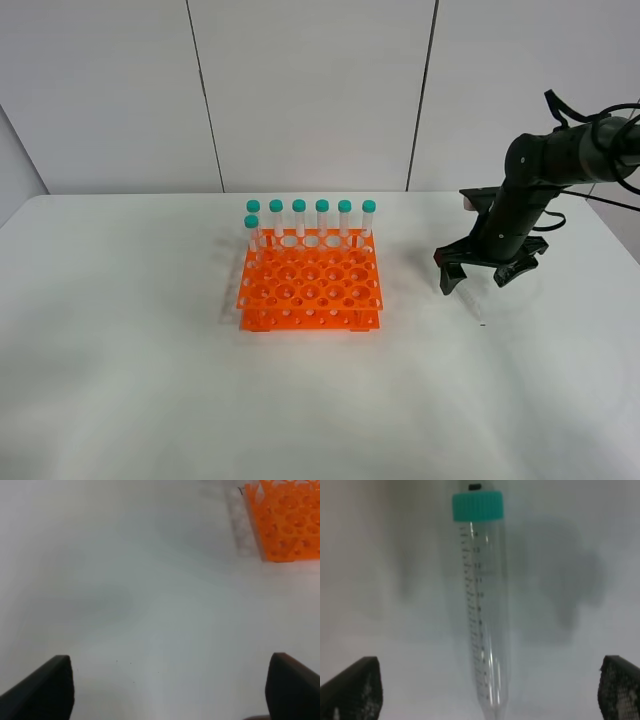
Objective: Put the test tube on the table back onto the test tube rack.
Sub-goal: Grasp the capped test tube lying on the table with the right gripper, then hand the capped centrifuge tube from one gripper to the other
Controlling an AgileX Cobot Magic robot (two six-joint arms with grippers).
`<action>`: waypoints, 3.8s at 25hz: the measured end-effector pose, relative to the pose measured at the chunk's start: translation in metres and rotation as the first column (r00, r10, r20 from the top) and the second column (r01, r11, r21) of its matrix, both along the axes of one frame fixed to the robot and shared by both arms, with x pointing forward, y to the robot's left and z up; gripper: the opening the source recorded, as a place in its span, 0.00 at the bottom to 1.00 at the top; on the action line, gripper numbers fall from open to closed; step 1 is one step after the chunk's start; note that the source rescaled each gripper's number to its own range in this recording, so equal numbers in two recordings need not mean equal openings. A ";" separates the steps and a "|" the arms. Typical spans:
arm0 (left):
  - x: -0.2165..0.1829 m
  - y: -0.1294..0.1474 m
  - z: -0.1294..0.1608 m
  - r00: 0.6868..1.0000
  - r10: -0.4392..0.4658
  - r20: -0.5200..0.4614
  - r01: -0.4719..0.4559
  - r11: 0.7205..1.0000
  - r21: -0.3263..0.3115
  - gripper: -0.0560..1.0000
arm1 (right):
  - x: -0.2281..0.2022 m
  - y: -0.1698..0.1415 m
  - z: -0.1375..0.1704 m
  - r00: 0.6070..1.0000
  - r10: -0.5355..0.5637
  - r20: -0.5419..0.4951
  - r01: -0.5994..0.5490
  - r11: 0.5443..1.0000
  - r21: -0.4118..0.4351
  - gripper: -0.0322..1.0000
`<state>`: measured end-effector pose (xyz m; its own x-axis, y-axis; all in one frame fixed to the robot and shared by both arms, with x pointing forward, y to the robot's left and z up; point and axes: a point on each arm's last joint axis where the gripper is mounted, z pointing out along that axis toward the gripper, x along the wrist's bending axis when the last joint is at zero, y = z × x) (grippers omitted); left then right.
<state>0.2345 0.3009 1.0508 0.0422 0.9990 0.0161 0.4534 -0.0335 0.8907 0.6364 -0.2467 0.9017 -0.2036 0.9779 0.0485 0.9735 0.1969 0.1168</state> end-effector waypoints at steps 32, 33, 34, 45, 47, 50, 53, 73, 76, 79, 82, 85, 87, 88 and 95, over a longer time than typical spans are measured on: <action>0.000 0.000 0.000 1.000 0.000 0.000 0.000 1.000 0.000 1.00 | 0.002 0.006 -0.024 0.998 0.018 -0.055 -0.021 0.999 -0.042 0.05; 0.000 0.000 0.000 1.000 0.000 0.000 0.000 1.000 0.000 1.00 | 0.002 0.006 -0.018 0.999 0.020 -0.047 -0.022 0.999 -0.043 0.05; 0.000 0.000 0.000 1.000 0.000 0.000 0.000 1.000 0.000 1.00 | 0.001 0.006 -0.010 0.999 0.024 -0.037 -0.026 0.999 -0.046 0.05; 0.000 0.000 0.000 1.000 0.000 0.000 0.000 1.000 0.000 1.00 | -0.049 -0.002 0.164 0.950 0.095 0.297 -0.087 0.995 -0.041 0.05; 0.000 0.000 0.000 1.000 0.000 0.000 0.000 1.000 0.000 1.00 | -0.070 0.001 0.185 0.925 0.128 0.357 -0.119 0.992 -0.049 0.05; 0.000 0.000 0.000 1.000 0.000 0.000 0.000 1.000 0.000 1.00 | -0.103 0.013 0.189 0.889 0.201 0.411 -0.199 0.979 -0.048 0.05; 0.000 0.000 0.000 1.000 0.000 0.000 0.000 1.000 0.000 1.00 | -0.133 0.029 0.167 0.874 0.267 0.407 -0.290 0.957 -0.005 0.05; 0.000 0.000 0.001 1.000 0.000 0.006 0.000 1.000 0.000 1.00 | -0.153 0.110 0.118 0.664 0.534 0.523 -0.721 0.643 0.259 0.05; -0.001 -0.001 0.005 1.000 -0.005 0.026 0.005 1.000 -0.012 1.00 | -0.152 0.111 0.120 0.670 0.518 0.531 -0.713 0.647 0.269 0.05; 0.001 -0.002 0.025 0.997 -0.019 0.074 0.020 1.000 -0.016 1.00 | -0.151 0.111 0.121 0.672 0.512 0.535 -0.712 0.647 0.273 0.05; 0.013 -0.004 0.054 0.994 -0.031 0.106 0.034 0.999 -0.025 1.00 | -0.151 0.112 0.122 0.672 0.510 0.537 -0.711 0.648 0.275 0.05; 0.036 -0.010 0.079 0.993 -0.063 0.104 0.072 0.994 -0.085 1.00 | -0.151 0.112 0.122 0.672 0.511 0.536 -0.711 0.646 0.277 0.05; 0.058 -0.013 0.091 0.992 -0.086 0.097 0.097 0.989 -0.108 1.00 | -0.151 0.112 0.122 0.672 0.511 0.536 -0.711 0.646 0.277 0.05; 0.071 -0.015 0.095 0.991 -0.097 0.095 0.108 0.988 -0.111 1.00 | -0.151 0.112 0.122 0.671 0.512 0.536 -0.713 0.645 0.275 0.05; 0.158 -0.024 0.087 0.986 -0.151 0.073 0.162 0.970 -0.182 1.00 | -0.149 0.113 0.127 0.651 0.522 0.551 -0.730 0.628 0.268 0.05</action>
